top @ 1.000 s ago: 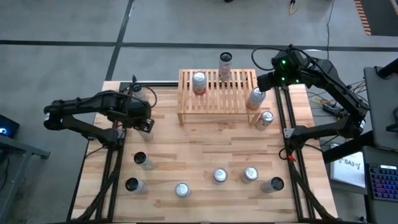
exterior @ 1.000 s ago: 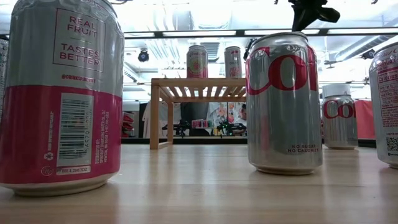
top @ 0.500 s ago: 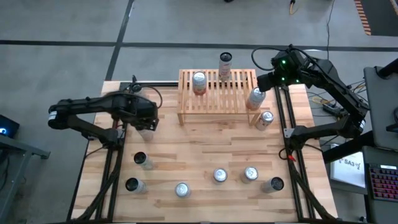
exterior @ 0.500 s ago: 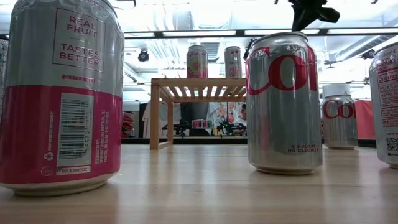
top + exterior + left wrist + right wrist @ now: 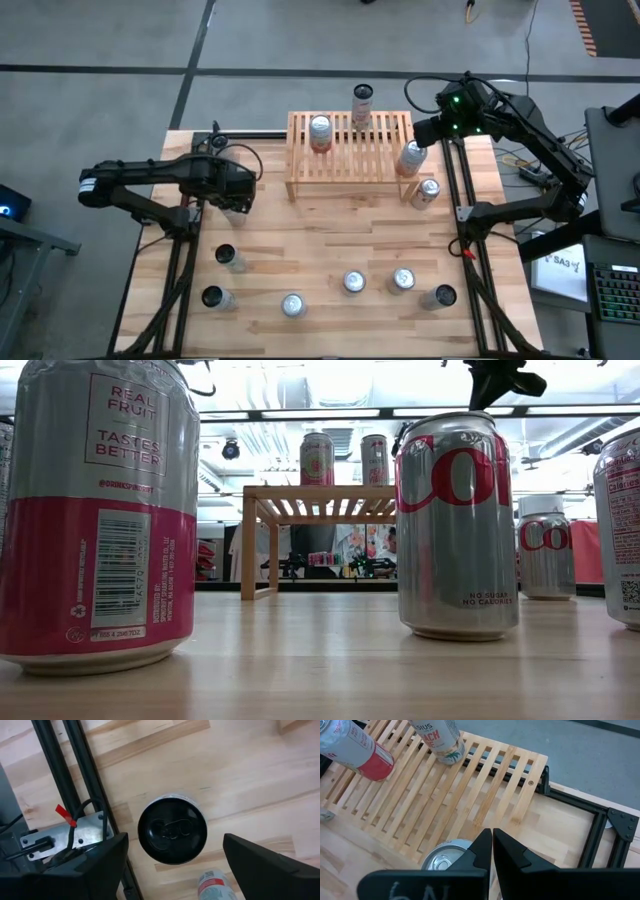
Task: Place canned beverage on shelf
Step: Put the bottom white and yellow soda can on the shelf
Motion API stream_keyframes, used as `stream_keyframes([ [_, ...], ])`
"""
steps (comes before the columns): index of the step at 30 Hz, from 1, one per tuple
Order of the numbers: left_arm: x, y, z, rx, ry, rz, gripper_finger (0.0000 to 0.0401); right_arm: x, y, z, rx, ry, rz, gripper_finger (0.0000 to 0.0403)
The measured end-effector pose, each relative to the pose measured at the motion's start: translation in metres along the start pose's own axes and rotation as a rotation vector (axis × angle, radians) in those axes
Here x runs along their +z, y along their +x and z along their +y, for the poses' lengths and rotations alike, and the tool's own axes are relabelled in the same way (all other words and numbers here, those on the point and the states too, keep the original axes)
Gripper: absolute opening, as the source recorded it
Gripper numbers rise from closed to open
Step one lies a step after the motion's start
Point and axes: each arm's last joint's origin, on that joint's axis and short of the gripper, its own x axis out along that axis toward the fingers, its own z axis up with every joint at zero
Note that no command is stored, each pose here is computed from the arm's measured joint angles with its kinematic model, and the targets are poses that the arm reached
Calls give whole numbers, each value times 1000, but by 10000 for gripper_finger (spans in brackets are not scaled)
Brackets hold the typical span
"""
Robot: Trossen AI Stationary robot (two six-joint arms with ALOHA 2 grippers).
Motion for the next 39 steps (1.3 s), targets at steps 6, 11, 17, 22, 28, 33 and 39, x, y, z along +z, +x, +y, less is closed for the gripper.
stream_keyframes([
  [6, -1, 4, 0, 9, 2, 3, 306, 0, 0, 0, 0, 0, 0, 9],
  [11, -3, 16, -3, 16, 3, 6, 306, 0, 0, 0, 0, 0, 0, 9],
  [17, -3, 26, -7, -4, -12, -9, 306, 0, 0, 0, 0, 0, 0, 9],
  [22, -6, 35, -5, 24, -28, 1, 306, 0, 0, 0, 0, 0, 0, 9],
  [28, -5, 38, -8, 14, -28, -35, 301, 0, 0, 0, 0, -1, 0, 9],
  [33, -6, 42, -7, 17, -30, -40, 266, 0, 0, 0, 0, -11, 0, 9],
  [39, -6, 42, -7, 16, -33, -36, 246, 0, 0, 0, 0, -18, 0, 9],
])
